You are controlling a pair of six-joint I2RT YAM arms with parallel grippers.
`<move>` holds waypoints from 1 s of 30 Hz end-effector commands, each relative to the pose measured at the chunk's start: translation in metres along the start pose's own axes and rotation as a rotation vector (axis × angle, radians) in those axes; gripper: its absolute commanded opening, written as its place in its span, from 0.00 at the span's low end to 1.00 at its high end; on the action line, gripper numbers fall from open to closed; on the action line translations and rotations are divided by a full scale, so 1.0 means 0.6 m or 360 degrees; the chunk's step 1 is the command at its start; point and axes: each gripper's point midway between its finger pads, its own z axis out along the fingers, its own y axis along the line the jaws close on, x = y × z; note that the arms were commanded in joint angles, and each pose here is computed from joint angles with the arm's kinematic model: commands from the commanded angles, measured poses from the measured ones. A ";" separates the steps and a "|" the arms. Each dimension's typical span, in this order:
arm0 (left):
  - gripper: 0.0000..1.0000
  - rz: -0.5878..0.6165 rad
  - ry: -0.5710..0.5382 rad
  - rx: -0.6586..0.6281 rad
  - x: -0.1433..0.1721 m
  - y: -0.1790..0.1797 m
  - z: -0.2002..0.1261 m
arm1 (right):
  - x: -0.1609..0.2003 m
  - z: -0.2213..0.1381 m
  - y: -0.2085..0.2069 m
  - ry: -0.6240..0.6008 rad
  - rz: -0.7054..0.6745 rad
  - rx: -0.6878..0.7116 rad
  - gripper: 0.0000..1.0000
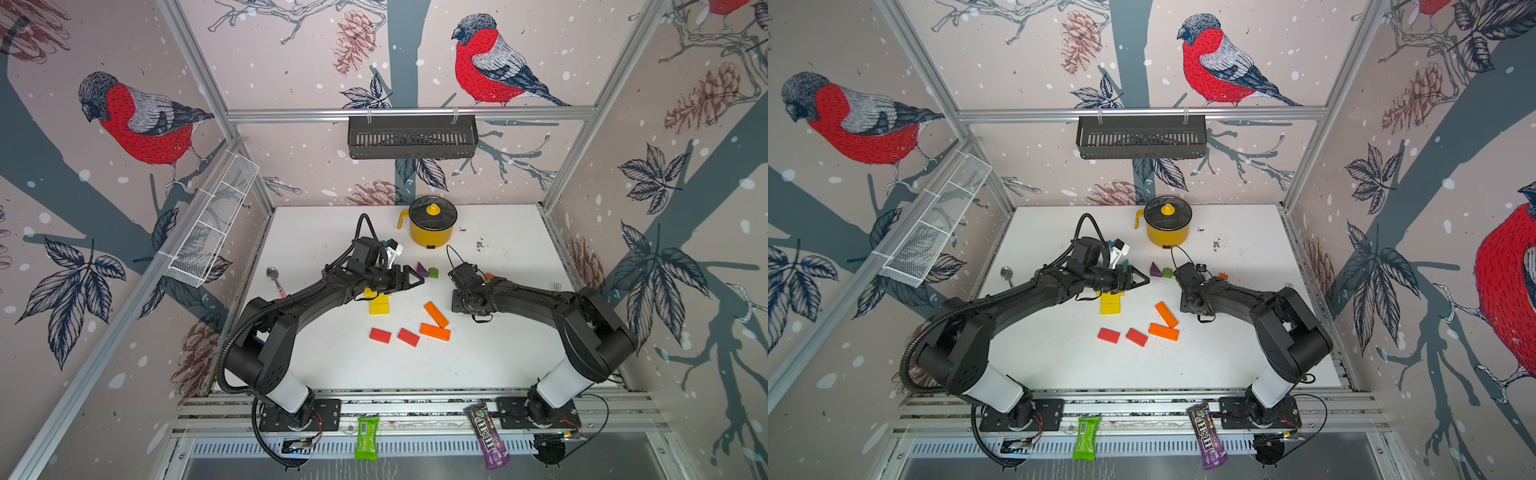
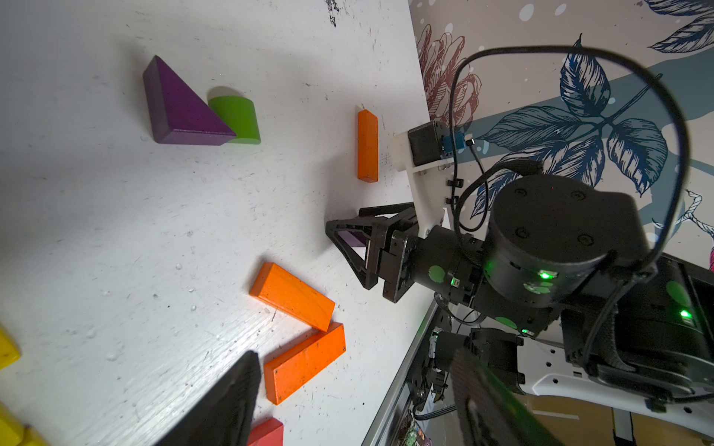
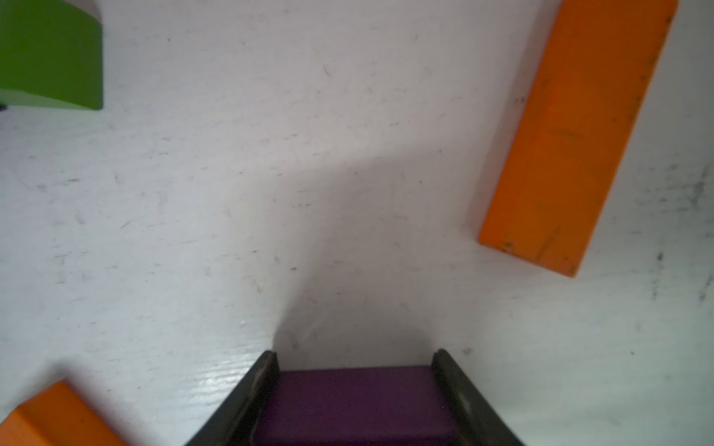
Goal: Assemble a carrot with building blocks
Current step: Pick up the building block from the center of the board.
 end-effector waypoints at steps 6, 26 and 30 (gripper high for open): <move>0.79 0.0031 -0.0017 0.0015 -0.006 -0.005 0.002 | -0.005 -0.002 -0.004 -0.0022 -0.0049 0.0034 0.58; 0.78 0.0067 -0.0076 -0.0093 -0.022 0.016 -0.010 | -0.141 0.040 0.062 -0.0066 -0.0504 -0.0164 0.58; 0.78 0.0059 -0.0087 -0.0096 -0.027 0.020 -0.014 | -0.148 0.050 0.074 -0.0034 -0.0627 -0.0195 0.57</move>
